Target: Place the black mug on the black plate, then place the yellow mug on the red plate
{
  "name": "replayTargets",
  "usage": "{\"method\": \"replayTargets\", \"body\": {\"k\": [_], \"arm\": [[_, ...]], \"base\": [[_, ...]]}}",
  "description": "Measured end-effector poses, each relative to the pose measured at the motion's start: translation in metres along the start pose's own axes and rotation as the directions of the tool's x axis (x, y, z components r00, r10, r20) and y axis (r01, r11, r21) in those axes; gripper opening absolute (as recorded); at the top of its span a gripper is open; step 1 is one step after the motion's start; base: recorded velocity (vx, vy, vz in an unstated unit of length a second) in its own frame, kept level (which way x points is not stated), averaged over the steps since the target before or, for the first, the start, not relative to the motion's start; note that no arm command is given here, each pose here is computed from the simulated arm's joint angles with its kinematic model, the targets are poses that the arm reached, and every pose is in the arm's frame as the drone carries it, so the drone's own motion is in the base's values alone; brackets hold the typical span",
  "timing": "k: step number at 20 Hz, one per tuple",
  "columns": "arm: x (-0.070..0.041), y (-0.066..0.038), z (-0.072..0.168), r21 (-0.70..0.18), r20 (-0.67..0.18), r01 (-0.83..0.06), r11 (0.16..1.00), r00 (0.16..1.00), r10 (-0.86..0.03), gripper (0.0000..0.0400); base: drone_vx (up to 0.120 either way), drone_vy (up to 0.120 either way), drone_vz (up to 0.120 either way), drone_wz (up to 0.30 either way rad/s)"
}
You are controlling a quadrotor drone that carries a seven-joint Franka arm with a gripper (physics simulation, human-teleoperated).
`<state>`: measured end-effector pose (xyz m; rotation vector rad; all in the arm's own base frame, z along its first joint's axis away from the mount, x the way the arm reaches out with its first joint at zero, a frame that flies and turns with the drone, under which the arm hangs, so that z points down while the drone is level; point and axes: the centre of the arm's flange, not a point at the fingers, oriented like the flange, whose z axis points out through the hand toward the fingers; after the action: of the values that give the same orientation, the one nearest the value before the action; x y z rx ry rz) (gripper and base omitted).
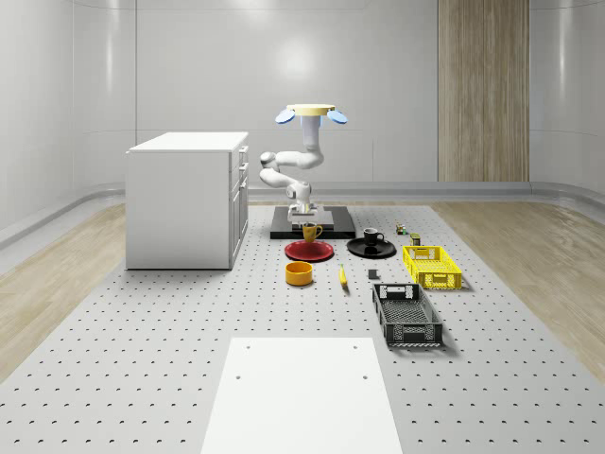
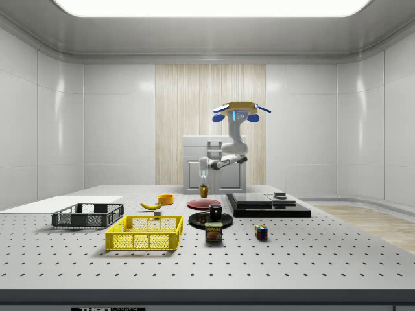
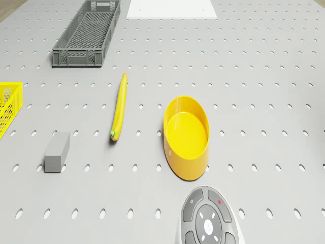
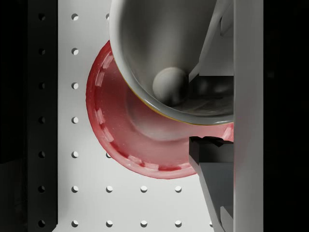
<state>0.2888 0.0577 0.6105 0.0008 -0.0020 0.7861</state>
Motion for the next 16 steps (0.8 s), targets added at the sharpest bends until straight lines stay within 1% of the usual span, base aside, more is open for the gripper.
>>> {"method": "replayTargets", "body": {"k": [5, 8, 9, 10, 11, 12, 14, 16], "arm": [[0.0, 0.0, 0.017, 0.0, 0.0, 0.0, 1.0, 1.0, 0.0, 0.011], [0.0, 0.0, 0.023, 0.0, 0.0, 0.0, 1.0, 1.0, 0.0, 0.011], [0.0, 0.0, 0.025, 0.0, 0.0, 0.0, 1.0, 1.0, 0.0, 0.0154], [0.0, 0.0, 0.026, 0.0, 0.0, 0.0, 1.0, 1.0, 0.0, 0.0209], [0.0, 0.0, 0.026, 0.0, 0.0, 0.0, 1.0, 1.0, 0.0, 0.0251], [0.0, 0.0, 0.026, 0.0, 0.0, 0.0, 1.0, 1.0, 0.0, 0.0284], [0.0, 0.0, 0.022, 0.0, 0.0, 0.0, 1.0, 1.0, 0.0, 0.033], [0.0, 0.0, 0.015, 0.0, 0.0, 0.0, 1.0, 1.0, 0.0, 0.0357]], "base": [[0.0, 0.0, 0.0, 0.0], [0.0, 0.0, 0.0, 0.0], [0.0, 0.0, 0.0, 0.0], [0.0, 0.0, 0.0, 0.0], [0.0, 0.0, 0.0, 0.0], [0.0, 0.0, 0.0, 0.0], [0.0, 0.0, 0.0, 0.0], [0.0, 0.0, 0.0, 0.0]]}}
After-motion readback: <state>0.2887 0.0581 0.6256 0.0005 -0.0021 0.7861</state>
